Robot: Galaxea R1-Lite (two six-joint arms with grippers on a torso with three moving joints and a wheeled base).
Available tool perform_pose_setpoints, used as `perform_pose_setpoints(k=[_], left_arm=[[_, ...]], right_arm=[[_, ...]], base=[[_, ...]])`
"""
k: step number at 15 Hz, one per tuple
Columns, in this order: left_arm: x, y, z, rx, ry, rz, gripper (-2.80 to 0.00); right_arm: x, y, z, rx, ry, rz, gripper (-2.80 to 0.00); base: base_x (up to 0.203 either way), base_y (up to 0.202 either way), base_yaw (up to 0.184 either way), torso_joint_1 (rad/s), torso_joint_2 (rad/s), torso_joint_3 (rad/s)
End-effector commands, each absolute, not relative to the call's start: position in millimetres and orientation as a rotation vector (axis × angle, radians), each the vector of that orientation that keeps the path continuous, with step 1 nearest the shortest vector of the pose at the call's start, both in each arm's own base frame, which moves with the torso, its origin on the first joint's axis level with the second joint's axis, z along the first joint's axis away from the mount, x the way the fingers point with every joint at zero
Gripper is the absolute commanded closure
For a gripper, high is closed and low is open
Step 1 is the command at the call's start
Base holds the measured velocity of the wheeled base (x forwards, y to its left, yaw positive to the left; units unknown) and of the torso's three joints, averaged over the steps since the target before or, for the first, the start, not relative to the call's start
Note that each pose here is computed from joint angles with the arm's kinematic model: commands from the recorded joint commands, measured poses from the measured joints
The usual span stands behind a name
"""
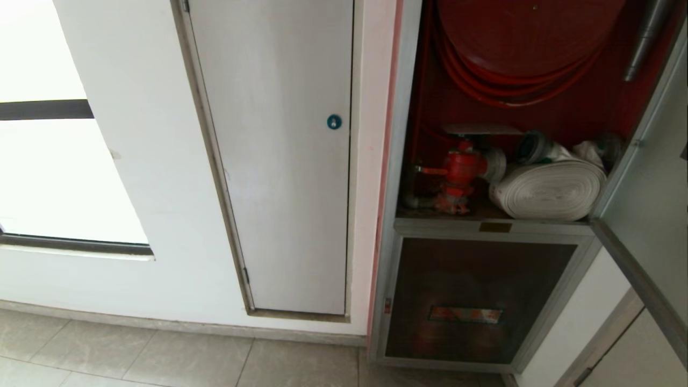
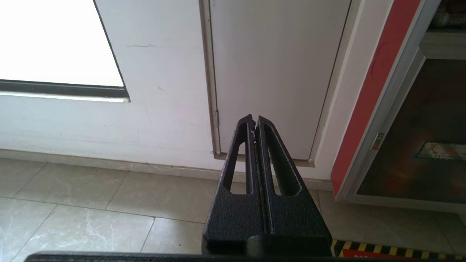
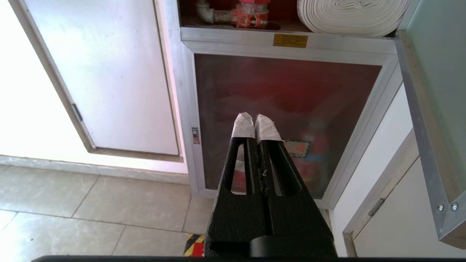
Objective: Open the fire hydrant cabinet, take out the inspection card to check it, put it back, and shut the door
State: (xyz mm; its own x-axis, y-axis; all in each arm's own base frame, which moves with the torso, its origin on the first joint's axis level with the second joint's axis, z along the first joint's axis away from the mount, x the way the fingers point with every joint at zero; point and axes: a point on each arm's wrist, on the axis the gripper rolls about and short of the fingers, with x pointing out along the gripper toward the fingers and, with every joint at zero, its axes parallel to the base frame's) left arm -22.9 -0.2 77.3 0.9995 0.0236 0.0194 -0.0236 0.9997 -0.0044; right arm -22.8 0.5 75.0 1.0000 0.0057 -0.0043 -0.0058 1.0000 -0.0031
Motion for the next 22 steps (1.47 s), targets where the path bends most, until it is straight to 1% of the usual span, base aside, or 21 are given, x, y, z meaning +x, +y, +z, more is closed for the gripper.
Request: perform_pose_setpoints(k=[1,22], left_arm=[[-22.3,-0.2,75.7,-0.005,-0.012,0.025,0.0],[-22.3,-0.2,75.7,-0.005,-0.012,0.025,0.0]], right_arm=[[-22.9,0.6,75.0,-0.003,0.003,0.006,0.0],[-22.9,0.6,75.0,-0.003,0.003,0.006,0.0]], base=[[0.0,0.0,0.0,0.0,0.0,0.0],[0.0,0.0,0.0,0.0,0.0,0.0]])
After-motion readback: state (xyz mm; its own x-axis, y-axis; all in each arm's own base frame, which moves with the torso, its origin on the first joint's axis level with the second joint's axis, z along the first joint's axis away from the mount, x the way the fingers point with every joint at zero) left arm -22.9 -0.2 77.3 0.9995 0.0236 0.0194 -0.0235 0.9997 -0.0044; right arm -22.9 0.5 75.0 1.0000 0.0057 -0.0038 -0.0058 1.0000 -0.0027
